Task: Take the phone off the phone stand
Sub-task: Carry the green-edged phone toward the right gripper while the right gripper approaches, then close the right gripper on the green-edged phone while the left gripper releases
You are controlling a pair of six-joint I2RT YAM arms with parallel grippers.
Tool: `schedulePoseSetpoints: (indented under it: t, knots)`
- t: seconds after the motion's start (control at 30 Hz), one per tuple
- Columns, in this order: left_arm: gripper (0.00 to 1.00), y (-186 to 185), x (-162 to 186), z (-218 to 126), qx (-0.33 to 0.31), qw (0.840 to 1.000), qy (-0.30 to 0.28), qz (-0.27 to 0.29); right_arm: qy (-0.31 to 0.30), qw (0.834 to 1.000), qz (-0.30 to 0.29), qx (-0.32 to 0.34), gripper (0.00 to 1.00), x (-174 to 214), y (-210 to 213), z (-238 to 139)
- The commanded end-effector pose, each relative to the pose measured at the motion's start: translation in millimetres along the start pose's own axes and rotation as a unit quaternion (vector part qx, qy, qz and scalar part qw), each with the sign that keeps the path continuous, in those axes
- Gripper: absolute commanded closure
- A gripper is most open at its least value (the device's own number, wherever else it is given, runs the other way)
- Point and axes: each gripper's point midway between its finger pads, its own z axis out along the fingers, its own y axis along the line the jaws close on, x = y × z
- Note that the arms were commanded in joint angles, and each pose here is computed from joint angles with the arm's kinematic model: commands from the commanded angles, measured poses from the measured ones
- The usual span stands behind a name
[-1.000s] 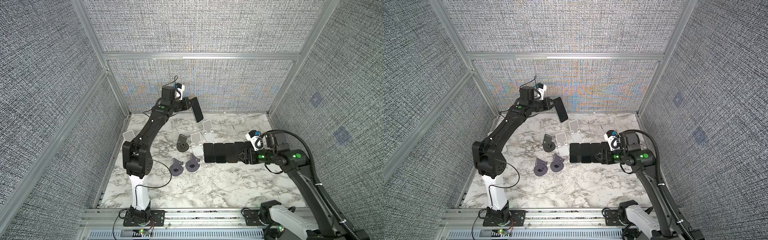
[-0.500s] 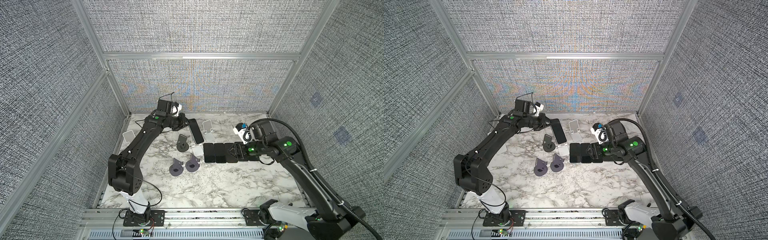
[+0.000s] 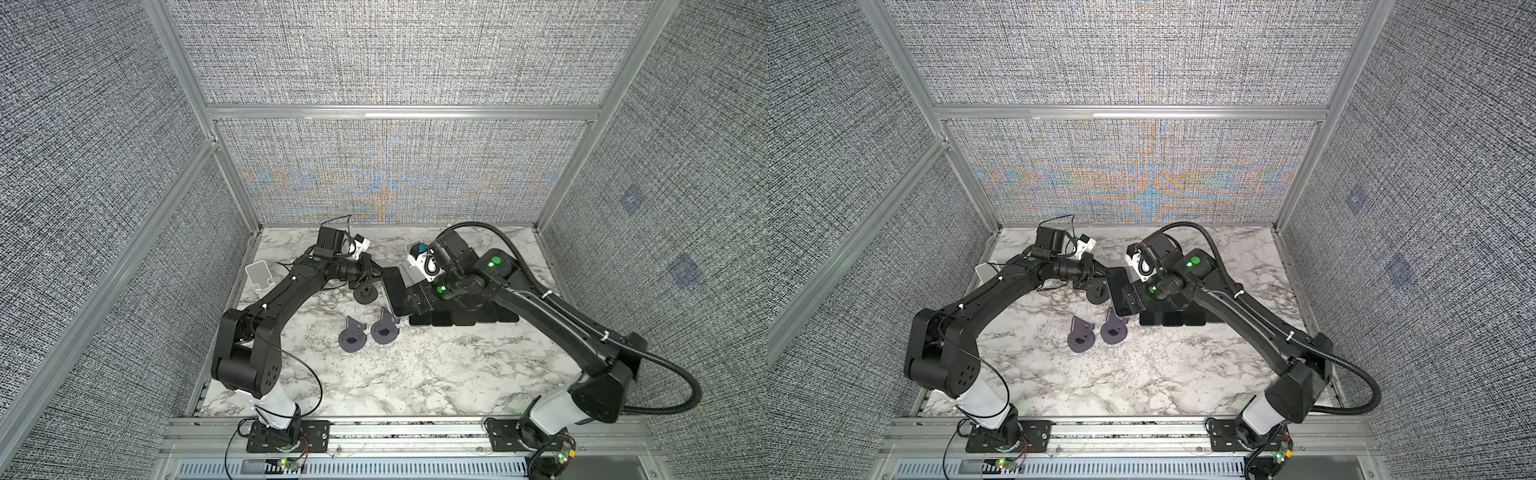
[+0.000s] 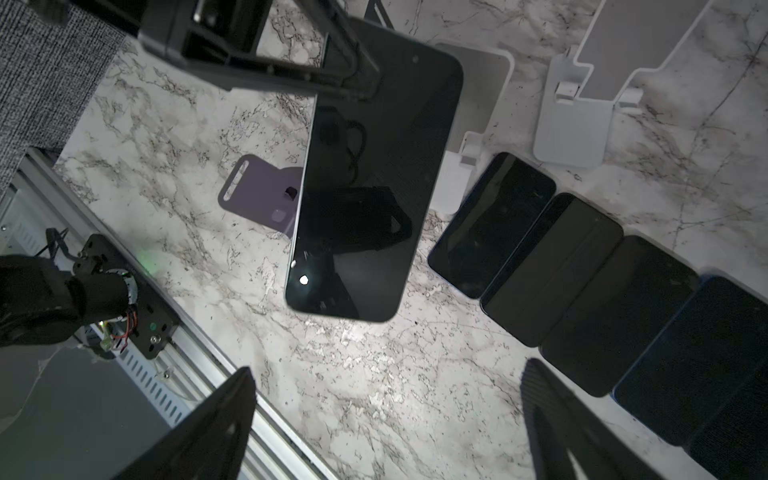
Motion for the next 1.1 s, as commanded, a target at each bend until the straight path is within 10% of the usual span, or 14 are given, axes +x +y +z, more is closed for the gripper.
schedulePoseSetpoints:
  t: [0.0, 1.07]
  knots:
    - [1.0, -20.9, -0.7, -2.7, 0.053, 0.998, 0.003, 0.034, -0.007, 1.0, 0.016, -0.023, 0.08, -11.2, 9.0, 12.7]
    - [1.0, -24.7, -1.0, -4.4, 0.059, 0.997, 0.003, 0.04, -0.008, 0.997, 0.06, -0.041, 0.26, -28.6, 15.9, 63.0]
